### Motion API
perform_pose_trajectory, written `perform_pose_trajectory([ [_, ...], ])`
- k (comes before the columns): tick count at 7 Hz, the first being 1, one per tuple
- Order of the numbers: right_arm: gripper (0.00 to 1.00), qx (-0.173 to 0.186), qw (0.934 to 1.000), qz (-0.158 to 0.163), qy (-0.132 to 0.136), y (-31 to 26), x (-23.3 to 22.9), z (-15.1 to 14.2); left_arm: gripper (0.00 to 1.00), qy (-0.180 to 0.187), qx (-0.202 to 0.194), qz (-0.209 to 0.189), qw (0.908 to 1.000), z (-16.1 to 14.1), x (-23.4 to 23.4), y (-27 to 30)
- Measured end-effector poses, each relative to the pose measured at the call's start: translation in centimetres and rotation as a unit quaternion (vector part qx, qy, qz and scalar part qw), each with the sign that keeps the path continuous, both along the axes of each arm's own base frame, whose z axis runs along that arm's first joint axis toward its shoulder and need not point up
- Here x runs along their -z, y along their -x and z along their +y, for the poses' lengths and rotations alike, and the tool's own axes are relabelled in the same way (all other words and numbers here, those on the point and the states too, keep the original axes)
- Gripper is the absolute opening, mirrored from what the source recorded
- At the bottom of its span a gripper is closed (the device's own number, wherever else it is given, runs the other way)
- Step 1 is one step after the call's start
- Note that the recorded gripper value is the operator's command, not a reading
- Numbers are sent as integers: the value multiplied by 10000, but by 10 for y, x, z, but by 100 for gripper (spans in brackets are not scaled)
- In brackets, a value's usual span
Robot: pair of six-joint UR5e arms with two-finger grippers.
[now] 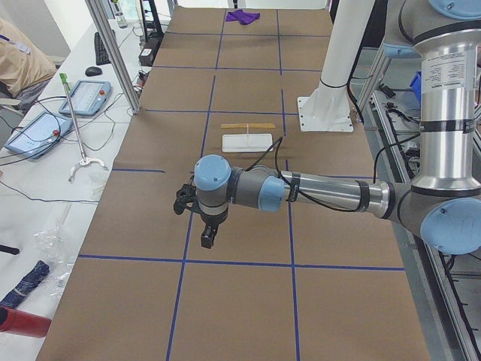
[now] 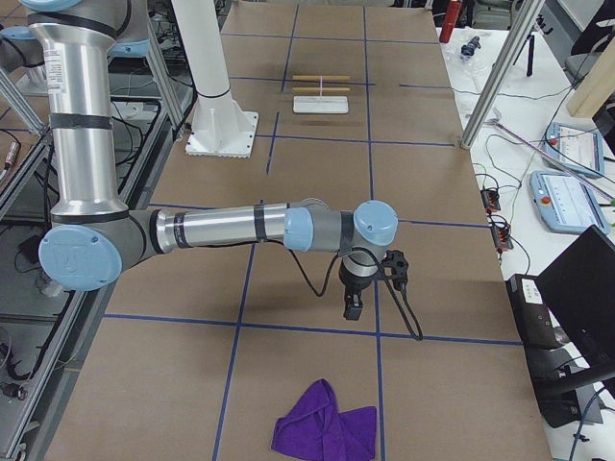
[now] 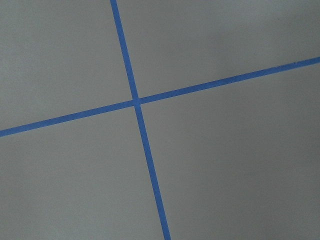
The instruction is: Hang towel on rack
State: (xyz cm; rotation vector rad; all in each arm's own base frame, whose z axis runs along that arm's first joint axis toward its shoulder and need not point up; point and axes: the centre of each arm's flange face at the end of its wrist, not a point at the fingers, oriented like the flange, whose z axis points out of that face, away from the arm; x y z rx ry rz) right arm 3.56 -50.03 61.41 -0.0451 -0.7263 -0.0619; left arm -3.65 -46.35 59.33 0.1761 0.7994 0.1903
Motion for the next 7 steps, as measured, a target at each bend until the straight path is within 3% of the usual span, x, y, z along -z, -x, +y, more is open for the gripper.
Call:
perform_pose_trajectory([
  [2,100,6,10000,1,-55,0,0,0,100,-8,-4,-5,10000,0,0,0],
  [4,100,39,9995,-7,-328,1,-10,0,100,19,10,-93,10000,2,-3,1],
  [5,100,53,9984,-21,-554,1,-14,-1,100,-69,35,-221,9997,1,4,3],
  [7,100,209,9883,-132,-1507,20,-1,-8,100,-458,84,-348,9983,-7,39,5],
])
